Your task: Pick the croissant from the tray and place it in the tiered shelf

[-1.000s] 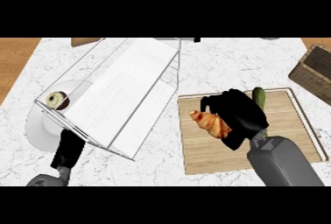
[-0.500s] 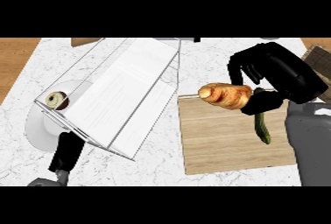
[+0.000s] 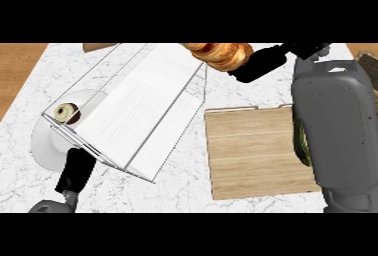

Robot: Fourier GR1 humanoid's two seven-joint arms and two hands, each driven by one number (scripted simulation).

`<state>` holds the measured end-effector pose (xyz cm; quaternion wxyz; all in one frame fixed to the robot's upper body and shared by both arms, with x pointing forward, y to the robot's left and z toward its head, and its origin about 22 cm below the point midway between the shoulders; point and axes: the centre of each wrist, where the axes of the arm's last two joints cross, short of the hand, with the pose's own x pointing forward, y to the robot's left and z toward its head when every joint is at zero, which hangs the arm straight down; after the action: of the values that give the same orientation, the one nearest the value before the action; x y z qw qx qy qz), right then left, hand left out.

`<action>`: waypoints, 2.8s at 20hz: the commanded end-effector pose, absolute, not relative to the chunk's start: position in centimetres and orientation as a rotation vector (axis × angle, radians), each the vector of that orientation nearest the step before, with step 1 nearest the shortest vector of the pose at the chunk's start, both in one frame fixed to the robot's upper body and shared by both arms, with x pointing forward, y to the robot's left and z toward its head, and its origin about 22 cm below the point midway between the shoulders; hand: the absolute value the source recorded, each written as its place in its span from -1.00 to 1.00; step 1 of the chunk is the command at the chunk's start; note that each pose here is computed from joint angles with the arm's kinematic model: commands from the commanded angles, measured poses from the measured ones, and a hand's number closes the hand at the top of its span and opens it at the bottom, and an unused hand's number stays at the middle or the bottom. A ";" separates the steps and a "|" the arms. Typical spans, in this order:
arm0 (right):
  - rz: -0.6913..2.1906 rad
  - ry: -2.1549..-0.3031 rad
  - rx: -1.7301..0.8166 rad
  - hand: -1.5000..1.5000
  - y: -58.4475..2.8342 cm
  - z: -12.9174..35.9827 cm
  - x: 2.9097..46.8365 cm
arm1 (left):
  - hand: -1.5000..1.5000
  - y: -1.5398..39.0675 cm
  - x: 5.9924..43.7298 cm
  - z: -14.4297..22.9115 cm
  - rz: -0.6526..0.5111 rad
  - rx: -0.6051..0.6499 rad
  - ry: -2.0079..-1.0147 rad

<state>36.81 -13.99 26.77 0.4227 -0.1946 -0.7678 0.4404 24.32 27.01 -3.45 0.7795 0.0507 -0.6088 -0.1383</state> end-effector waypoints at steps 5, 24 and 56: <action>1.103 -1.923 -0.493 1.00 -8.5 28.4 40.8 | 0.00 26.5 24.6 -2.5 -0.313 0.096 -1.318; 1.216 -1.720 -0.213 1.00 -1.9 20.4 43.9 | 0.00 26.0 24.7 -2.8 -0.381 0.048 -1.349; 0.071 -1.763 -0.015 -1.00 -26.2 22.0 47.9 | 0.00 25.4 24.2 -3.3 -0.343 0.085 -1.328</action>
<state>48.19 -20.95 21.40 0.6474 -0.0019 -0.7610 0.0425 24.72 25.61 -3.28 0.7745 0.0435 -0.6132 -0.1488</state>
